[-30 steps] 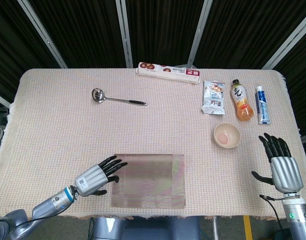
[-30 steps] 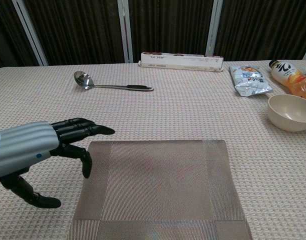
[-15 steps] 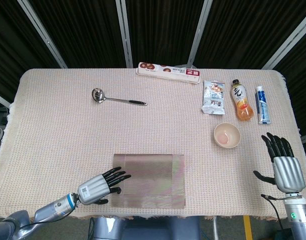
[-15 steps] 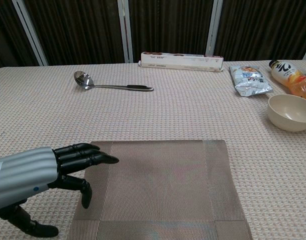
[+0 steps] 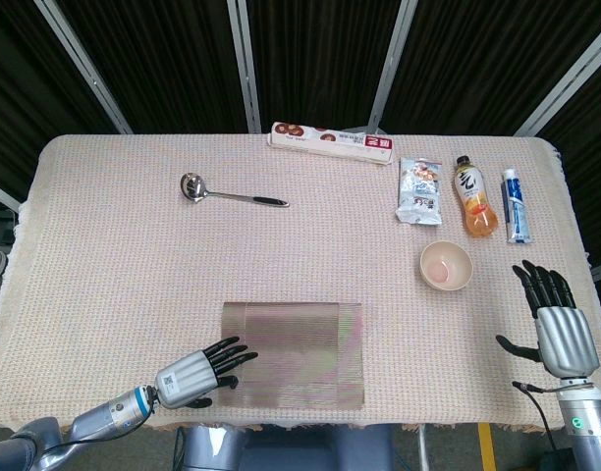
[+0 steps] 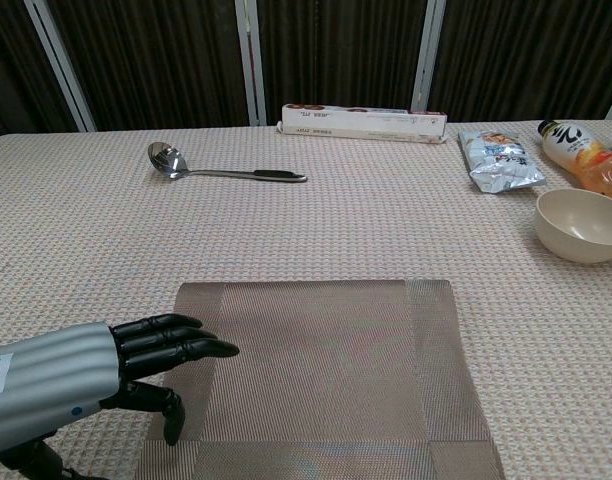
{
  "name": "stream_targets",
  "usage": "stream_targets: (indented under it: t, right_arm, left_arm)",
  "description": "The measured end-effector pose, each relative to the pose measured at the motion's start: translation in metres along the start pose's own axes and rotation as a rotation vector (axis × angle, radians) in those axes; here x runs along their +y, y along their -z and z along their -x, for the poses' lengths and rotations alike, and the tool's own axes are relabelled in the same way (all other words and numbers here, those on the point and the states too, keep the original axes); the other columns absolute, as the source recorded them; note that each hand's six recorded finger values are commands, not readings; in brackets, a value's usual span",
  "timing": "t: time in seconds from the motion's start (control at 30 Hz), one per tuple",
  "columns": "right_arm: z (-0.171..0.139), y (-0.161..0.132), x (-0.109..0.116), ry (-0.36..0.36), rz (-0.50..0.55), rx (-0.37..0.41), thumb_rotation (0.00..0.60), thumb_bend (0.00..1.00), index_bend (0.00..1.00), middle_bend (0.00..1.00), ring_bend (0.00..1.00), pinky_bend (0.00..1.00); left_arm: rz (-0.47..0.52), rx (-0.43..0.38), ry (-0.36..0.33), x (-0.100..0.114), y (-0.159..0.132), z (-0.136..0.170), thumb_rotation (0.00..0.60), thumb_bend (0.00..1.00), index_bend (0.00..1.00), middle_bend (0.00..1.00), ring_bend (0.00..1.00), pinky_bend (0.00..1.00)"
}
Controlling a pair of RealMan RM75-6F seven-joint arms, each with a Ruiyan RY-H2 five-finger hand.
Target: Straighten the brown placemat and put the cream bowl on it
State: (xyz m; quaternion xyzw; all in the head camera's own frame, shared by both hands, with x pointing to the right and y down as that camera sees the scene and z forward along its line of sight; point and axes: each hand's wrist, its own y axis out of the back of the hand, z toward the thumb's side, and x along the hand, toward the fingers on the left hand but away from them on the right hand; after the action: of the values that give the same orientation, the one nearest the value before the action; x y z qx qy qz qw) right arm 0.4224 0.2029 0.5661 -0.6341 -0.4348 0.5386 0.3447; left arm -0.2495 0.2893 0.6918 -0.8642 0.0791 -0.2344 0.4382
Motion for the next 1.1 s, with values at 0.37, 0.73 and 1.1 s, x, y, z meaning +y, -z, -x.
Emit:
stream_targets:
  t: [0.37, 0.73, 1.1]
  right_arm:
    - [0.0, 0.002, 0.002, 0.004, 0.001, -0.004, 0.6, 0.0, 0.0, 0.0, 0.0, 0.0]
    - [0.0, 0.001, 0.002, 0.005, 0.01, 0.001, 0.6, 0.0, 0.0, 0.0, 0.0, 0.0]
    - [0.0, 0.001, 0.003, 0.009, 0.01, 0.0, 0.6, 0.0, 0.0, 0.0, 0.0, 0.0]
  left_arm:
    - [-0.011, -0.013, 0.011, -0.005, -0.004, -0.012, 0.6, 0.15, 0.43, 0.0, 0.0, 0.0]
    - [-0.01, -0.034, 0.008, -0.002, -0.009, -0.018, 0.6, 0.25, 0.43, 0.0, 0.0, 0.0]
    - [-0.013, -0.034, 0.01, 0.002, -0.009, -0.019, 0.6, 0.26, 0.43, 0.0, 0.0, 0.0]
